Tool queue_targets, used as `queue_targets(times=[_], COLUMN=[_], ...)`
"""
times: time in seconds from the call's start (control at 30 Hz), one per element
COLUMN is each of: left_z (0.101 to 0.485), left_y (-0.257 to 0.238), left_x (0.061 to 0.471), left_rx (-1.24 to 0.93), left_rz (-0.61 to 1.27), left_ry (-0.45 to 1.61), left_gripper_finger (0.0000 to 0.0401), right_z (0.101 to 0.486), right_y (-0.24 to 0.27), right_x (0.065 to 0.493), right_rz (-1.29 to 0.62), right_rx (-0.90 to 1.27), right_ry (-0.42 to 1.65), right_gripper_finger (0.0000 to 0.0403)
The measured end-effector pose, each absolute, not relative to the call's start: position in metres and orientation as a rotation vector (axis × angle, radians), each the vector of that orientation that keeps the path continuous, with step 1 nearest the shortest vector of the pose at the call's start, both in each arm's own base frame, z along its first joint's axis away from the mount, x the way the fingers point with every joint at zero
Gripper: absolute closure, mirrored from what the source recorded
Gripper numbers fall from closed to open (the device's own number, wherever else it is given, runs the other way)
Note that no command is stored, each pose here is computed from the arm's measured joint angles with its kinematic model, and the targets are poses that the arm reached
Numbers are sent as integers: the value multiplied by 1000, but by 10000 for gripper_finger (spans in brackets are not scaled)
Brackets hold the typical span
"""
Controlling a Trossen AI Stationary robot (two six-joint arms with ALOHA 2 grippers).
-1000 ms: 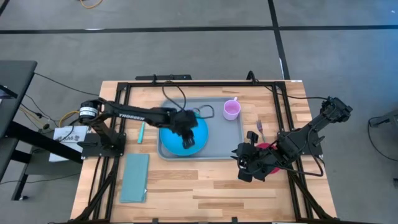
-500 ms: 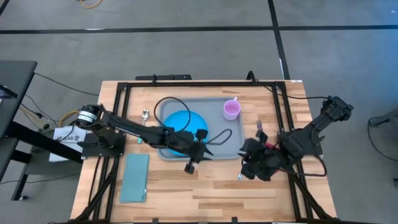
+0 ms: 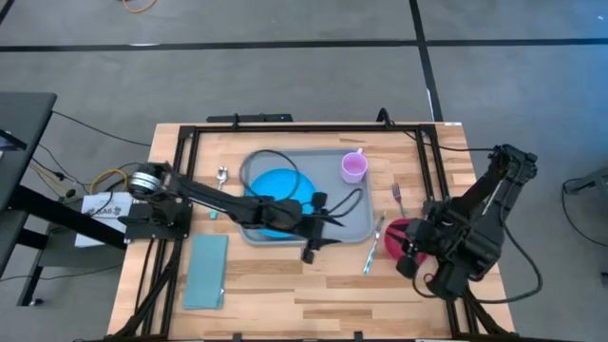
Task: Set up tray
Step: Put the red bowl on the blue plate
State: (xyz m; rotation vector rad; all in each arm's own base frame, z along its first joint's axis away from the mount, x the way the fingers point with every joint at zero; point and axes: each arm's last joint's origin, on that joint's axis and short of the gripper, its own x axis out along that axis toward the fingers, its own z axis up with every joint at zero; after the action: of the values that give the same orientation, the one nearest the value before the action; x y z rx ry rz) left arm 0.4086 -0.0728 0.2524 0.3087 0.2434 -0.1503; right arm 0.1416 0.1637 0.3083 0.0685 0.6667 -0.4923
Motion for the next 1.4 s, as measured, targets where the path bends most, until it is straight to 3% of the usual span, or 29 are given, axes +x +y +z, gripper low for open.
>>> queue_targets(times=[0.37,0.63,1.0,1.13,1.4], left_z=[223,199,183,182,182], left_y=[-90,-104,-94,-82,-75], left_x=[513,566,576,577,578], left_rx=[550,630,712,677,693], left_rz=[-312,-412,-368,-349,-346], left_ry=[504,434,416,438,449], left_gripper_finger=[218,219,219,219,219], right_z=[309,309,311,311,312], right_y=[166,160,159,163,182], right_x=[136,132,123,125,136], right_rz=[-477,-533,-550,-565,-427], right_rx=[30,39,74,211,285], right_ry=[646,651,594,566,538], right_gripper_finger=[321,321,321,321,321])
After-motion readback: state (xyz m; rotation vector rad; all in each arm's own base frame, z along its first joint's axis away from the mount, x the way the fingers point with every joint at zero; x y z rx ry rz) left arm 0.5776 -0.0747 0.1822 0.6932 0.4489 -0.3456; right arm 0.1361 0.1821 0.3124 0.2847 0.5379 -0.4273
